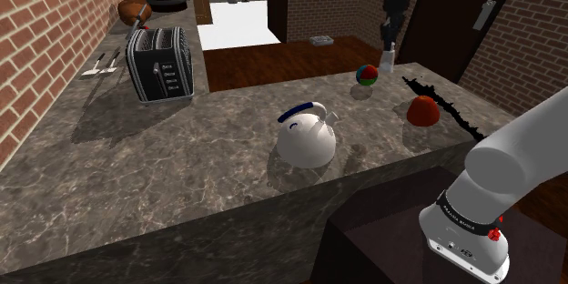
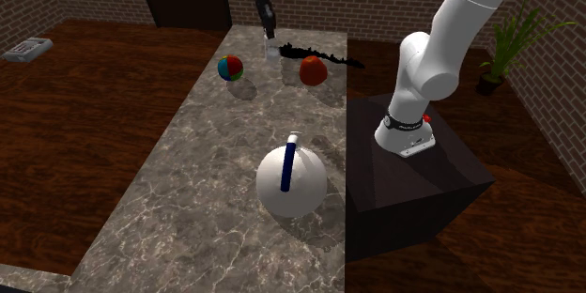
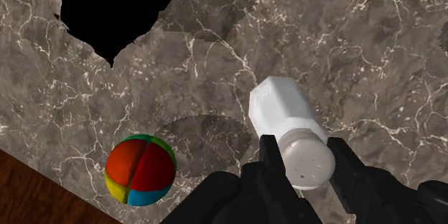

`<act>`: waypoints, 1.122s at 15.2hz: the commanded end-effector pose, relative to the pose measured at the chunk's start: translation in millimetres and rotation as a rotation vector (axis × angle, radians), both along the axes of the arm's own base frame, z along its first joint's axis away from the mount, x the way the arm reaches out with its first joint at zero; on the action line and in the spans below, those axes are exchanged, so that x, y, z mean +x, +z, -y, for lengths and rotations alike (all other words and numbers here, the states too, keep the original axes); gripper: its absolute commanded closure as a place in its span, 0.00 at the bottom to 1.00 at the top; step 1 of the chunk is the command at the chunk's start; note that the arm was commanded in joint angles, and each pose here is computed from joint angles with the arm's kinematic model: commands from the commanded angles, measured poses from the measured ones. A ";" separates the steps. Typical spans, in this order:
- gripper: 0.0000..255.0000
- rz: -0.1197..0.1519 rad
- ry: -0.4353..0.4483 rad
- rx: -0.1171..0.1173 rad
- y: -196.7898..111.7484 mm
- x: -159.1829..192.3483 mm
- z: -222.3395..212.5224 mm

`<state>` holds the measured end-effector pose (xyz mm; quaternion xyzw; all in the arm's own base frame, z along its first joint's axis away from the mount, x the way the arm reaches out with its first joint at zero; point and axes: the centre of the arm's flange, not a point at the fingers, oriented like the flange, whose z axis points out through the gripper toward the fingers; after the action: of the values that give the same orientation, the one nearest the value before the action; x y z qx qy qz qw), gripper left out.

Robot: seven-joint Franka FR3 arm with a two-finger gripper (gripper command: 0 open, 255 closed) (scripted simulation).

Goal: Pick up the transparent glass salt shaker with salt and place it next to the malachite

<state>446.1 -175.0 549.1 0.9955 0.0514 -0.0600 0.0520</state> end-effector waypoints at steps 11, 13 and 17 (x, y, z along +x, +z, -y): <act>1.00 0.000 0.001 0.000 -37.4 -20.7 66.4; 1.00 0.000 0.001 0.000 -48.0 -20.7 66.4; 1.00 0.000 0.001 0.000 -69.1 -20.7 66.4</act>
<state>424.6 -241.7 485.0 0.9955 0.0521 -0.0604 0.0518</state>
